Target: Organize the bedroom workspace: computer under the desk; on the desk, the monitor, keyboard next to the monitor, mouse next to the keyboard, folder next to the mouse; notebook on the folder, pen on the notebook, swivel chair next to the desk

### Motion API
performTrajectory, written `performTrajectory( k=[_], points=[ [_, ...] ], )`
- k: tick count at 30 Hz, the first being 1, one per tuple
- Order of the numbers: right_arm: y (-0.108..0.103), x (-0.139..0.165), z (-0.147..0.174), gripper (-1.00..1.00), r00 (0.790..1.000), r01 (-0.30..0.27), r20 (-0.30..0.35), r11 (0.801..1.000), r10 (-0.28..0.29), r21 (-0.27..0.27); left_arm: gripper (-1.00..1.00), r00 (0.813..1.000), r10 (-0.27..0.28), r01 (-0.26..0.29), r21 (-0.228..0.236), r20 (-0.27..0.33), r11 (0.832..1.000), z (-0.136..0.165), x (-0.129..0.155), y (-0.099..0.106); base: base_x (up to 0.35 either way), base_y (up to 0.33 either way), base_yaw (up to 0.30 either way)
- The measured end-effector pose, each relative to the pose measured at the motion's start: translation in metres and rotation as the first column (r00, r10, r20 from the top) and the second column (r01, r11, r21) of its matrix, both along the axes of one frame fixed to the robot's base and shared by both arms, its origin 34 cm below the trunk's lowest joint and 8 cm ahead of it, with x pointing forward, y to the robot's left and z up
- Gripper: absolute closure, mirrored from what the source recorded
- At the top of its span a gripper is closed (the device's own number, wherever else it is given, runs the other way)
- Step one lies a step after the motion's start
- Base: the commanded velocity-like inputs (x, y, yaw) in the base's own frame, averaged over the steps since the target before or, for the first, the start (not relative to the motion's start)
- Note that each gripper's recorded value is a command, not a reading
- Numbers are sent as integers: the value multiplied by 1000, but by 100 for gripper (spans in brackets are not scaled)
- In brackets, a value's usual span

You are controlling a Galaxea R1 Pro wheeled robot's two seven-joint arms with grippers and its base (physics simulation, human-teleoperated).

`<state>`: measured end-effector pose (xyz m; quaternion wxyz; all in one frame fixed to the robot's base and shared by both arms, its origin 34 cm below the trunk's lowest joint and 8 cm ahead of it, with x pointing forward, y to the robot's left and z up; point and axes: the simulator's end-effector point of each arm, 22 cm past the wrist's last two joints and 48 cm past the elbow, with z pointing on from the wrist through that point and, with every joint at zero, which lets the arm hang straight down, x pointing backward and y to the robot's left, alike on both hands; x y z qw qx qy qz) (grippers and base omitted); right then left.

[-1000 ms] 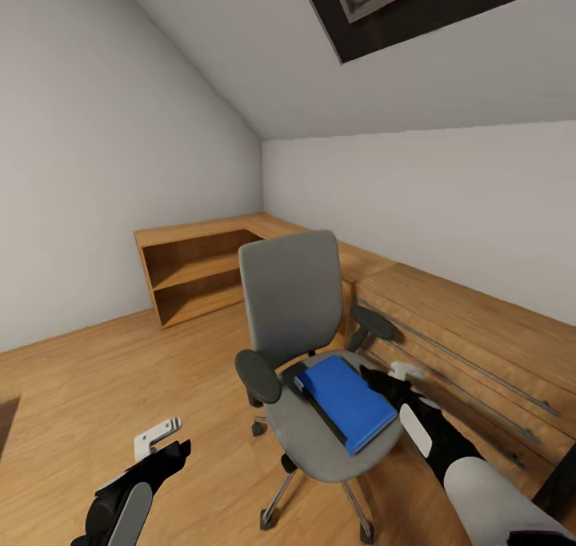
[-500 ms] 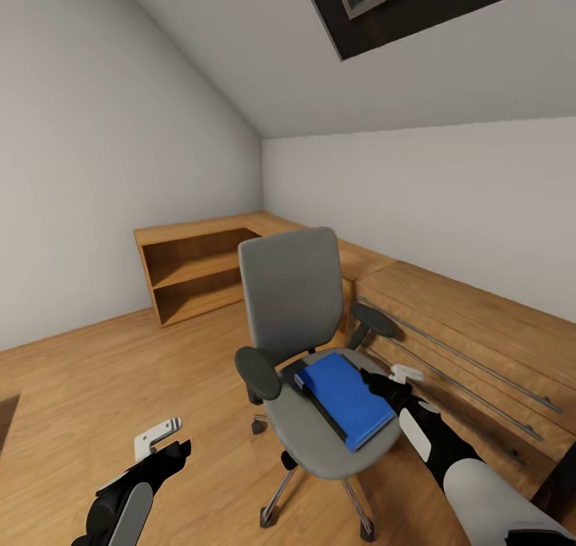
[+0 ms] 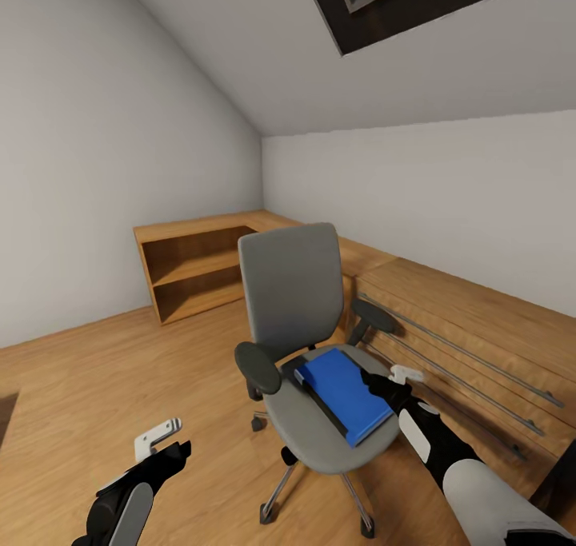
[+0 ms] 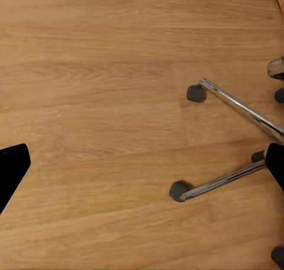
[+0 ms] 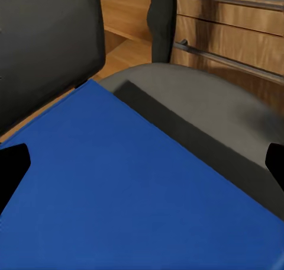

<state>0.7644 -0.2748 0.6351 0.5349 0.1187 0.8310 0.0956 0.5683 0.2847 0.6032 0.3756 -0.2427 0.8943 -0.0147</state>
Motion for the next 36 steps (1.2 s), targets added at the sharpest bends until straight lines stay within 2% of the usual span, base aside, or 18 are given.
performTrajectory(
  k=[7, 14, 21, 27, 36],
  points=[
    [0, 1, 1, -100, 1000, 2, 7, 1000, -2, -1, -100, 1000, -6, 6, -3, -8, 1000, -4, -1, -1, 22, 0, 0],
    [0, -3, -6, -100, 1000, 5, -10, 1000, -5, 1, -100, 1000, -6, 6, -3, -16, 1000, -8, -3, -1, 196, 0, 0],
    [-8, -5, -10, -100, 999, 41, -26, 999, -42, -15, -100, 1000, -7, 7, -4, -19, 1000, -9, -3, -1, 63, 0, 0],
    [-7, -5, -11, -100, 998, 48, -30, 999, -49, -12, -100, 1000, -7, 7, -4, -19, 1000, -9, -3, -1, 139, 0, 0],
    [11, -6, -14, -100, 998, 43, -42, 999, -42, 19, -100, 1000, -7, 7, -4, -18, 1000, -9, -3, -1, 126, 0, 0]
  ],
)
